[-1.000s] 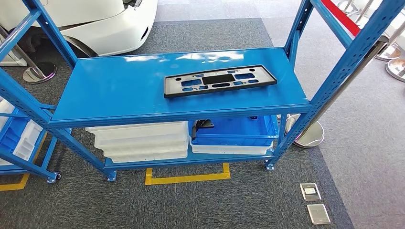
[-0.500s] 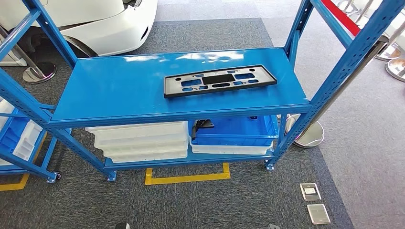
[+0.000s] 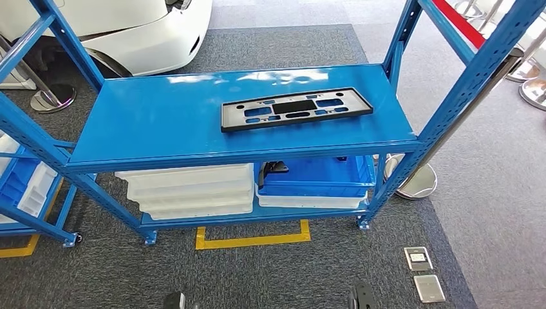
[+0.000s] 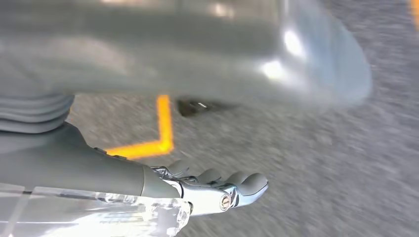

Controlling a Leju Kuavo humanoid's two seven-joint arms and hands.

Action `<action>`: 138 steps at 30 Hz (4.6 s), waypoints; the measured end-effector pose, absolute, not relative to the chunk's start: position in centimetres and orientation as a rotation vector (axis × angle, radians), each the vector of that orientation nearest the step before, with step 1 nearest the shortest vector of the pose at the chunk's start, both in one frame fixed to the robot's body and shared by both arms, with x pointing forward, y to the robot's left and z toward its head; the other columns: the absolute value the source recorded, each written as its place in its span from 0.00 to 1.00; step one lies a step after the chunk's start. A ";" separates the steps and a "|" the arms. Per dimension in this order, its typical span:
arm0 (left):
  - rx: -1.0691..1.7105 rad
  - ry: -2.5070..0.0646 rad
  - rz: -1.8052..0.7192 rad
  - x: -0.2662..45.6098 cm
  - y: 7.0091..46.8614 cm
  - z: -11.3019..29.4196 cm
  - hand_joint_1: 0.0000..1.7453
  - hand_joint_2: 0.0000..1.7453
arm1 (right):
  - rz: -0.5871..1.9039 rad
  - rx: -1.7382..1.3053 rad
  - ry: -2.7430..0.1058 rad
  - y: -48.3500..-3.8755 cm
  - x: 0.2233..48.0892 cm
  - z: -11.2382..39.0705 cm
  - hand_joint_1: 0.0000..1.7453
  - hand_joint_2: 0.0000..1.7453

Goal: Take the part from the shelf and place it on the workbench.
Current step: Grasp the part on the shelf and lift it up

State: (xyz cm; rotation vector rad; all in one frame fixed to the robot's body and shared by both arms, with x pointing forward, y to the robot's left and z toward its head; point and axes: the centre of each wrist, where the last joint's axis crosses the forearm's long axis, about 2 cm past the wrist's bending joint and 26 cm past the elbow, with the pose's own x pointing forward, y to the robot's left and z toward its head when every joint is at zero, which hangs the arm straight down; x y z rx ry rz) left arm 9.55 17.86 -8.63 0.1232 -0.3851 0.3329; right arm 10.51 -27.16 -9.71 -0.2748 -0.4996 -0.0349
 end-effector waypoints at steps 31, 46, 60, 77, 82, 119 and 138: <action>0.175 -0.441 0.250 10.2 16.8 -8.2 0.00 0.00 | 0.359 -0.525 -1.106 -33.8 29.6 2.4 0.00 0.00; 0.154 -0.468 0.175 10.3 16.7 -8.2 0.00 0.00 | 0.616 -0.614 -1.285 -30.9 34.5 9.3 0.00 0.00; 0.135 -0.482 0.080 10.9 16.0 -7.9 0.00 0.00 | 1.213 -0.847 -1.585 -20.7 43.6 29.9 0.00 1.00; 0.130 -0.472 0.098 10.8 16.0 -7.9 0.00 0.00 | 1.581 -0.906 -1.362 -16.8 45.1 28.2 0.00 0.00; 0.130 -0.468 0.103 10.8 16.0 -7.9 0.00 0.00 | 1.599 -0.942 -1.270 -17.3 45.7 27.5 0.00 0.00; 0.077 -0.426 0.130 10.5 16.0 -8.1 0.00 0.00 | 1.737 -1.154 -1.092 -17.1 47.0 27.0 0.00 0.00; 0.076 -0.427 0.137 10.1 16.0 -8.2 0.00 0.00 | 1.785 -1.162 -1.066 -16.5 46.9 26.6 0.00 0.00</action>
